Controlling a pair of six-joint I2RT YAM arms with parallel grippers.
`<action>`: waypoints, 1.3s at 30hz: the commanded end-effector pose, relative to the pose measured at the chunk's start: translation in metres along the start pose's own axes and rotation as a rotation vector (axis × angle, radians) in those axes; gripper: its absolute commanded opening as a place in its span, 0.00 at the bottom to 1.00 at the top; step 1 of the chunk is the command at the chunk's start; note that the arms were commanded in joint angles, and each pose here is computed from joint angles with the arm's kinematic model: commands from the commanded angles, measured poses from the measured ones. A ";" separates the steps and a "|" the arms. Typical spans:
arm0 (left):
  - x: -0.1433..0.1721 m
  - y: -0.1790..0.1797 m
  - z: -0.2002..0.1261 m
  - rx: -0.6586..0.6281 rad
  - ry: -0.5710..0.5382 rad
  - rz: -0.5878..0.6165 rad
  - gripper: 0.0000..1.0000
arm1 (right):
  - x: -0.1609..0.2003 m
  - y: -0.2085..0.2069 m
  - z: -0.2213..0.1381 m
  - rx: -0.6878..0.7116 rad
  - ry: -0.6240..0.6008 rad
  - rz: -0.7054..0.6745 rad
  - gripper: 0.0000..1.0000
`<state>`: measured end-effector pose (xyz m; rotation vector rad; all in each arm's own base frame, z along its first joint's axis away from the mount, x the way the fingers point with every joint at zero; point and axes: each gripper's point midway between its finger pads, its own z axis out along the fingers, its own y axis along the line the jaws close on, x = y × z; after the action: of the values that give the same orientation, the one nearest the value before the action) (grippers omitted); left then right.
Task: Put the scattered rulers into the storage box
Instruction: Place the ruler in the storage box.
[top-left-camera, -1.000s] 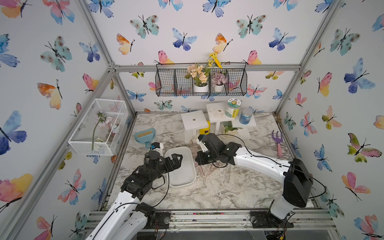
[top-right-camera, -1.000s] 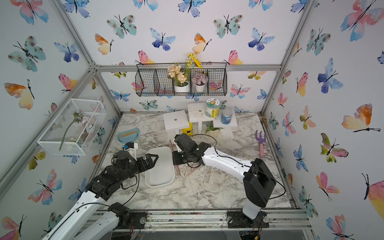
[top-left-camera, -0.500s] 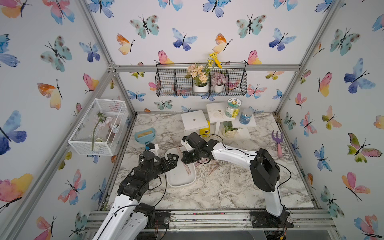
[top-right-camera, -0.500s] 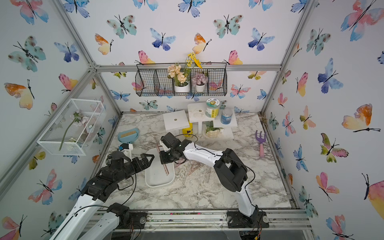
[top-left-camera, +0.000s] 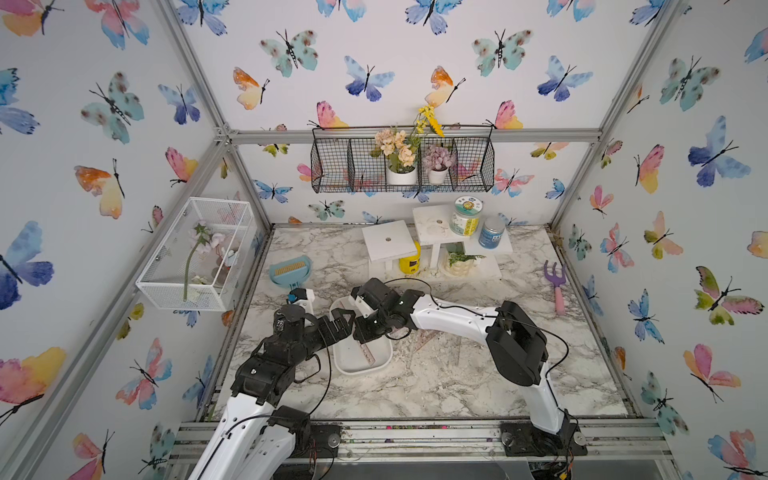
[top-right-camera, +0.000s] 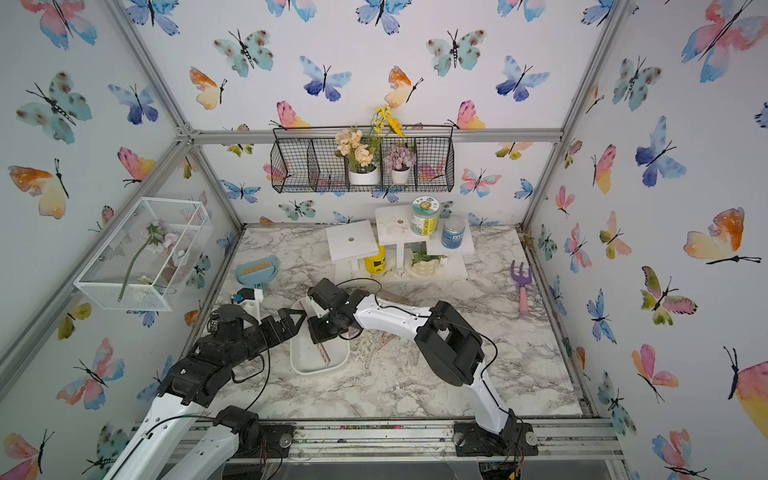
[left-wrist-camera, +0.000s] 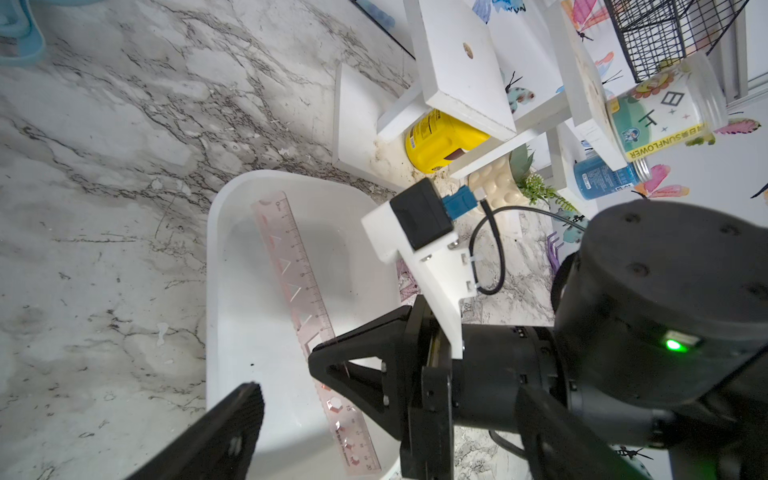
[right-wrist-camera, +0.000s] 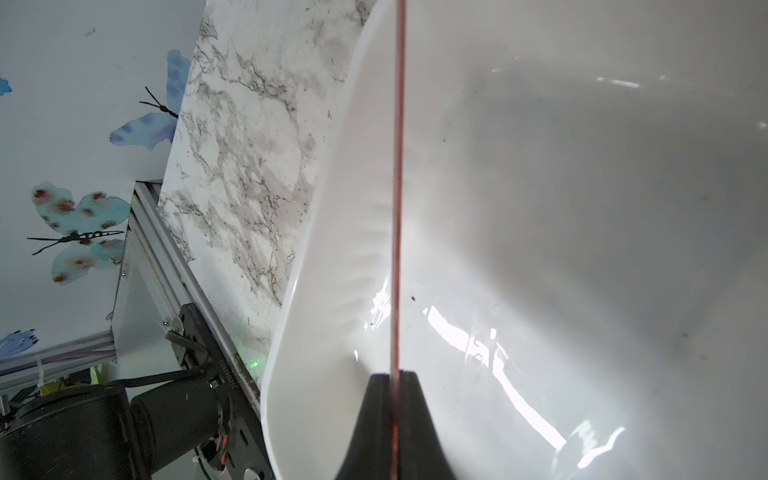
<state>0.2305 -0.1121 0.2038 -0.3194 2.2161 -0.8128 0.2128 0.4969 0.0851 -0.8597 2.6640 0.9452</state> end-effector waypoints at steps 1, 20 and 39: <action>0.004 -0.002 0.000 0.018 0.022 0.002 1.00 | 0.014 -0.007 0.017 0.003 0.042 0.013 0.02; 0.010 0.009 -0.001 -0.005 0.014 -0.011 1.00 | 0.013 -0.022 0.034 0.059 0.033 0.048 0.11; -0.003 -0.001 -0.012 0.002 -0.030 -0.003 1.00 | -0.033 -0.002 -0.036 0.142 -0.154 -0.026 0.51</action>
<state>0.2206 -0.1092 0.1950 -0.3288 2.2295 -0.8174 0.2283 0.4936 0.0764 -0.7812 2.6502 0.8258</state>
